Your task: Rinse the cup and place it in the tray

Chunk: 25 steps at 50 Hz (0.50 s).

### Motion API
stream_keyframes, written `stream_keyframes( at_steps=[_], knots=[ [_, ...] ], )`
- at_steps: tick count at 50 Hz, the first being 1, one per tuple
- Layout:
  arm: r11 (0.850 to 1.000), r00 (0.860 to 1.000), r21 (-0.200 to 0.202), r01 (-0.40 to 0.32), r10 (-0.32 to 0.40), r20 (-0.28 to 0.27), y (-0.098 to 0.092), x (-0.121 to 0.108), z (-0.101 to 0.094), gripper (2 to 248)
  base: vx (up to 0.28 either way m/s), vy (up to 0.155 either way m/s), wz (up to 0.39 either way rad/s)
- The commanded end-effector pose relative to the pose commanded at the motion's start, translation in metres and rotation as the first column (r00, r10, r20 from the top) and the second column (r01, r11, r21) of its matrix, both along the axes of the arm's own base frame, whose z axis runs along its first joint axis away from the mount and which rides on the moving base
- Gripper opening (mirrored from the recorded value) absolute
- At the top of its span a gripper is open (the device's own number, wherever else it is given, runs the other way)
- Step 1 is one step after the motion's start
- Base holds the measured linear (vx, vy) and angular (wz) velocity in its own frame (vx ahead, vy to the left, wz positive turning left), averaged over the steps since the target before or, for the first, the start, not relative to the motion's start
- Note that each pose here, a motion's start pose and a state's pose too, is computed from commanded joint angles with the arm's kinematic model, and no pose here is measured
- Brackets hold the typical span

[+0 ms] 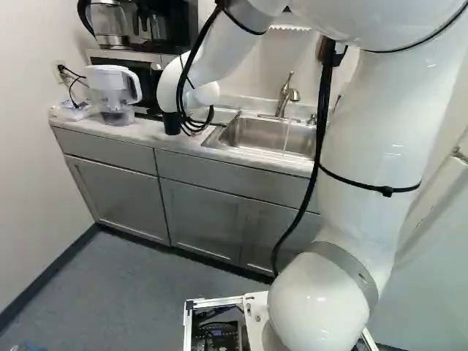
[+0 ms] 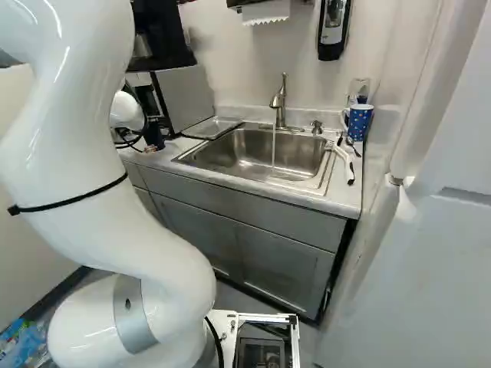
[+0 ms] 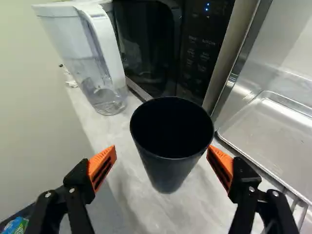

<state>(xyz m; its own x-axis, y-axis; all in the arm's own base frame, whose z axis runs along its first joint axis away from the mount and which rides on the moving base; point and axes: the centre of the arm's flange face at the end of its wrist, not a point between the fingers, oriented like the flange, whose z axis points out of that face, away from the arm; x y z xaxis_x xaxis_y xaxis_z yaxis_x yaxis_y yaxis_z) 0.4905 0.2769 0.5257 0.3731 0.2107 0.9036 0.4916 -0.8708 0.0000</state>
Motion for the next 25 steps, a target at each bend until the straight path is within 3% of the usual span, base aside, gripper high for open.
stream_keyframes(
  at_steps=[1,5,6,11,12,16,17,25],
  knots=[
    [1.000,1.000,0.000,0.000,0.000,0.000,0.0000,0.0000,0.0000,234,0.000,0.000,0.000],
    [1.000,1.000,0.000,0.000,0.000,0.000,0.0000,0.0000,0.0000,234,0.000,0.000,0.000],
    [1.000,1.000,0.000,0.000,0.000,0.000,0.0000,0.0000,0.0000,194,0.000,0.000,0.000],
    [1.000,1.000,0.000,0.000,0.000,0.000,0.0000,0.0000,0.0000,194,0.000,0.000,0.000],
    [1.000,1.000,0.000,0.000,0.000,0.000,0.0000,0.0000,0.0000,156,0.000,0.000,0.000],
    [1.000,1.000,0.000,0.000,0.000,0.000,0.0000,0.0000,0.0000,156,0.000,0.000,0.000],
    [1.000,1.000,0.000,0.000,0.000,0.000,0.0000,0.0000,0.0000,126,0.000,0.000,0.000],
    [1.000,1.000,0.000,0.000,0.000,0.000,0.0000,0.0000,0.0000,122,0.000,0.000,0.000]
  ],
)
